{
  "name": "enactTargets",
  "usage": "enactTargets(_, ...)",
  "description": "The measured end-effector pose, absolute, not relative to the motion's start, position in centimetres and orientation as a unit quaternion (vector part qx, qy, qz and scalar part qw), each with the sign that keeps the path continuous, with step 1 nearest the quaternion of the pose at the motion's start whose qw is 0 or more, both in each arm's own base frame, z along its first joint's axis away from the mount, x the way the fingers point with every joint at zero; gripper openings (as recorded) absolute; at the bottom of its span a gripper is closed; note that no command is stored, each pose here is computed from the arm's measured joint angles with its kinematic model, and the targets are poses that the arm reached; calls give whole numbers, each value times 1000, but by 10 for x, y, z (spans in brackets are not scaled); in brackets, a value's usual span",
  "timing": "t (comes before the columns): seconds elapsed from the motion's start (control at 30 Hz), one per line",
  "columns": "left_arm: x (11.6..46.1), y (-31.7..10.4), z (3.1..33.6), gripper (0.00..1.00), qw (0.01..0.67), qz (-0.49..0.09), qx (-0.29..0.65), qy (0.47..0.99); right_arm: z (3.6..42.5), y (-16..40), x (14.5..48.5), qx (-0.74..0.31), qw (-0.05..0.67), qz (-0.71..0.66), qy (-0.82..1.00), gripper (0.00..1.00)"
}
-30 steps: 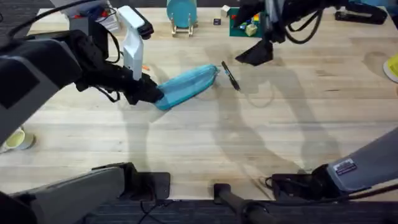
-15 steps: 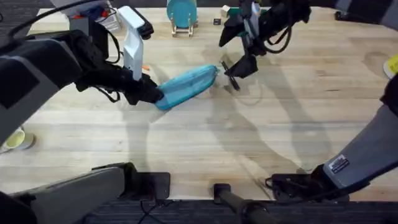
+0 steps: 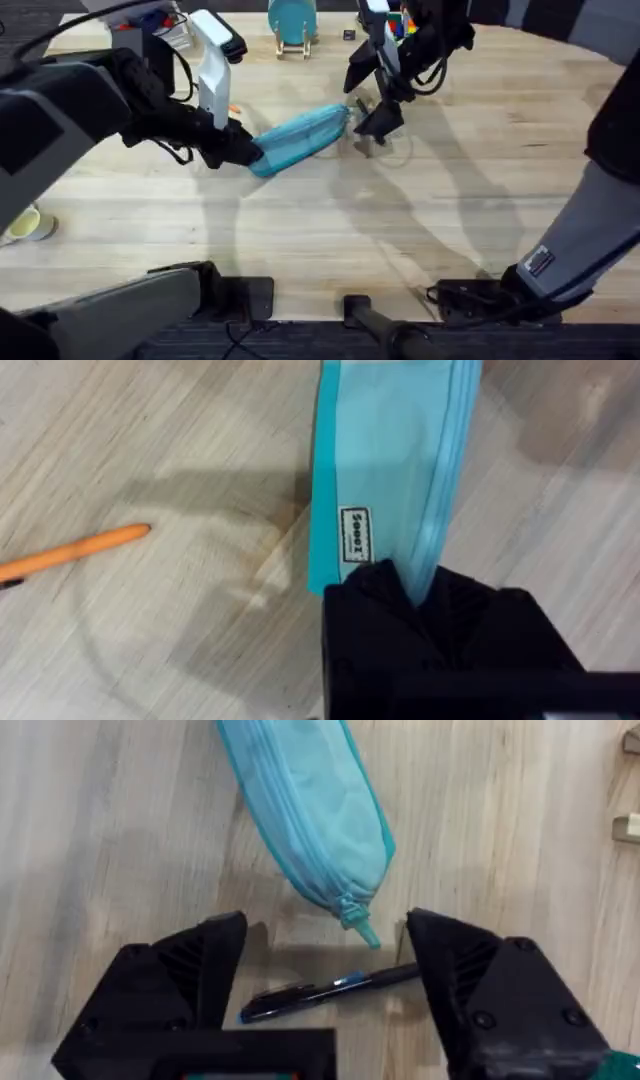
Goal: Unzip the bag, pick up the pens from the table one at a time and place them inside, then zip the bag closed.
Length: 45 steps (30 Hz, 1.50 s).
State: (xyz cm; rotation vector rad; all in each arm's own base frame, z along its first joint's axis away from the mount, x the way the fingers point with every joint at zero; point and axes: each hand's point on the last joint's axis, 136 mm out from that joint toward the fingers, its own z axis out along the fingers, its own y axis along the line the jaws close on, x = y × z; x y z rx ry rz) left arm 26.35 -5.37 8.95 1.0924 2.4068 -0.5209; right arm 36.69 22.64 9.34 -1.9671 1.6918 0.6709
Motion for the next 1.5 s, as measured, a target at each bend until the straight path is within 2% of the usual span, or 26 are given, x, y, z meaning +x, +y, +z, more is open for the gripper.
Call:
enactTargets(0.3,263,-54,89,42,222,-189,395,871,80,232,362,-712,216,262,614,950)
enactTargets(0.57,263,-54,89,41,222,-189,395,871,70,233,361,-711,205,269,616,805)
enactTargets(0.7,263,-54,89,41,222,-189,395,871,70,233,361,-711,205,269,616,531)
enactTargets(0.87,262,-54,89,41,220,-189,395,872,70,233,362,-712,209,267,615,76)
enactTargets(0.9,262,-54,89,41,219,-190,395,872,70,233,362,-713,209,267,614,46)
enactTargets(1.5,262,-54,89,41,219,-190,395,872,72,225,364,-704,205,270,624,30)
